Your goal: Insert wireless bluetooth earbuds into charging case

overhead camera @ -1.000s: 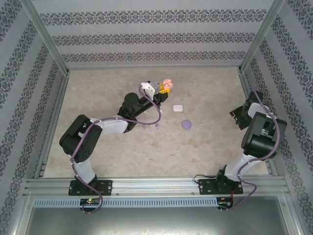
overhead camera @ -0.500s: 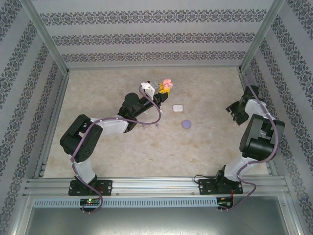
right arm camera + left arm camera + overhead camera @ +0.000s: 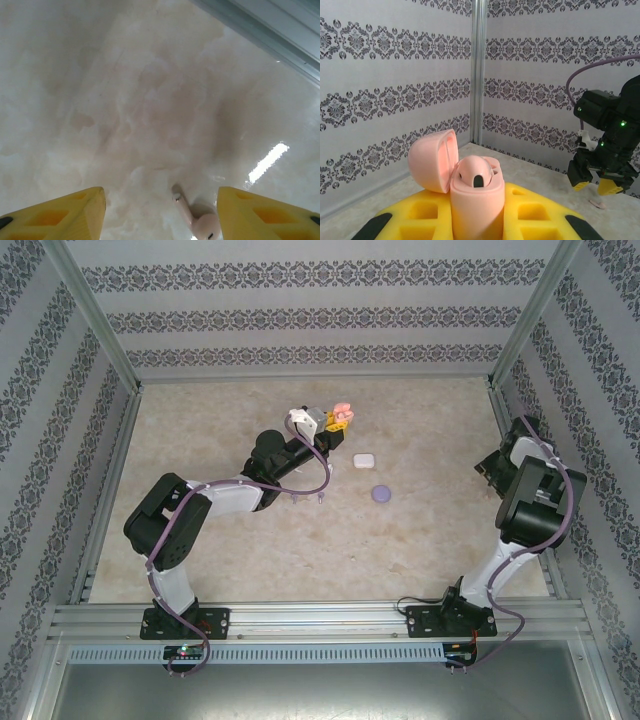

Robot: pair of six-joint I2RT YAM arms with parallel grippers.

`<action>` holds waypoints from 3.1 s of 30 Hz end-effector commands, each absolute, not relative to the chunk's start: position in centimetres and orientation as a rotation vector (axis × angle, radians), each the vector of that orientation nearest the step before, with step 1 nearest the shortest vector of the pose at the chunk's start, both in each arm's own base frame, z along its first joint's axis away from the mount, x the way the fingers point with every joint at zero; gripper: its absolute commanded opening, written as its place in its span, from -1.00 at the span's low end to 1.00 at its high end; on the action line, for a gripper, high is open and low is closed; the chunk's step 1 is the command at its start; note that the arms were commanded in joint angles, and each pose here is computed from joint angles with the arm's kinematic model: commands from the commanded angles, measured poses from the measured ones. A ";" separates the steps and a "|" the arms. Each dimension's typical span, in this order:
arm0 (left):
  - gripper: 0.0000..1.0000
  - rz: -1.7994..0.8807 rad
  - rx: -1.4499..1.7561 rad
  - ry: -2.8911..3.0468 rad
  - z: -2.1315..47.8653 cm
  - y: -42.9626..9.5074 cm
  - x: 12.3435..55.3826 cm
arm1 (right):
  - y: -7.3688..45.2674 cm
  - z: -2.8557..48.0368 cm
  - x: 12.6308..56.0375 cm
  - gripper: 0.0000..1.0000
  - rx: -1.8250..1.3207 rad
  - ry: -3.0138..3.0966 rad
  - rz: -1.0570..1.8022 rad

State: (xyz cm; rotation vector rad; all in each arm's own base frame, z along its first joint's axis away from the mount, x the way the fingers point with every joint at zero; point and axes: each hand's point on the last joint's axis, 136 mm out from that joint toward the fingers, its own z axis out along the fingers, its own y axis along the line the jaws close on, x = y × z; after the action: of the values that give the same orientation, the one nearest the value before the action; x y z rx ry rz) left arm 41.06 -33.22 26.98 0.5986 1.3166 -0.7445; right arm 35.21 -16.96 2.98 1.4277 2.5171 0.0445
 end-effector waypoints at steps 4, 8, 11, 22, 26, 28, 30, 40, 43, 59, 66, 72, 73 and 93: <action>-1.00 -0.757 0.577 1.245 29.1 -33.1 41.1 | -15.8 2.7 35.0 0.20 1.379 2.583 0.068; -1.00 -0.765 0.572 1.248 29.0 -33.1 41.2 | -14.3 2.7 34.8 0.17 1.363 2.598 0.134; -1.00 -0.772 0.567 1.251 28.9 -33.2 41.3 | -12.8 2.6 34.7 0.17 1.349 2.612 0.172; -1.00 -0.782 0.567 1.247 29.0 -33.5 41.3 | -10.2 2.6 34.5 0.16 1.301 2.667 0.177; -1.00 -0.785 0.568 1.249 28.9 -33.6 41.3 | -9.6 2.4 33.6 0.14 1.255 2.732 0.124; -1.00 -0.787 0.566 1.249 29.0 -33.6 41.3 | -9.1 2.1 33.0 0.12 1.249 2.761 0.122; -1.00 -0.790 0.566 1.247 29.1 -33.7 41.2 | -8.1 1.9 32.4 0.10 1.249 2.783 0.148; -1.00 -0.802 0.569 1.236 29.5 -34.0 41.0 | -3.4 1.9 29.7 0.03 1.163 2.850 0.228; -1.00 -0.803 0.571 1.239 29.5 -34.0 40.9 | -2.0 2.0 28.8 0.02 1.158 2.851 0.268; -1.00 -0.796 0.590 1.226 30.9 -33.8 39.5 | 11.6 4.6 26.8 0.03 0.918 2.870 0.517; -1.00 -0.784 0.619 1.238 31.4 -33.4 38.7 | 7.5 7.3 27.3 0.21 0.913 2.739 0.319; -1.00 -0.780 0.631 1.236 31.9 -33.2 38.2 | 1.9 5.7 25.7 0.30 1.069 2.693 0.211; -1.00 -0.780 0.632 1.236 31.9 -33.2 38.1 | 1.4 5.4 25.5 0.31 1.082 2.697 0.204; -1.00 -0.782 0.628 1.245 32.0 -32.8 37.5 | 2.5 1.3 24.6 0.20 1.047 2.816 0.252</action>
State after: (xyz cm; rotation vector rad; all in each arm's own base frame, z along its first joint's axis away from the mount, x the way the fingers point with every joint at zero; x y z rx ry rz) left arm 38.65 -32.71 30.66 0.6113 1.2885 -0.7710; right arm 24.49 1.28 1.57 1.1082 2.7854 0.2153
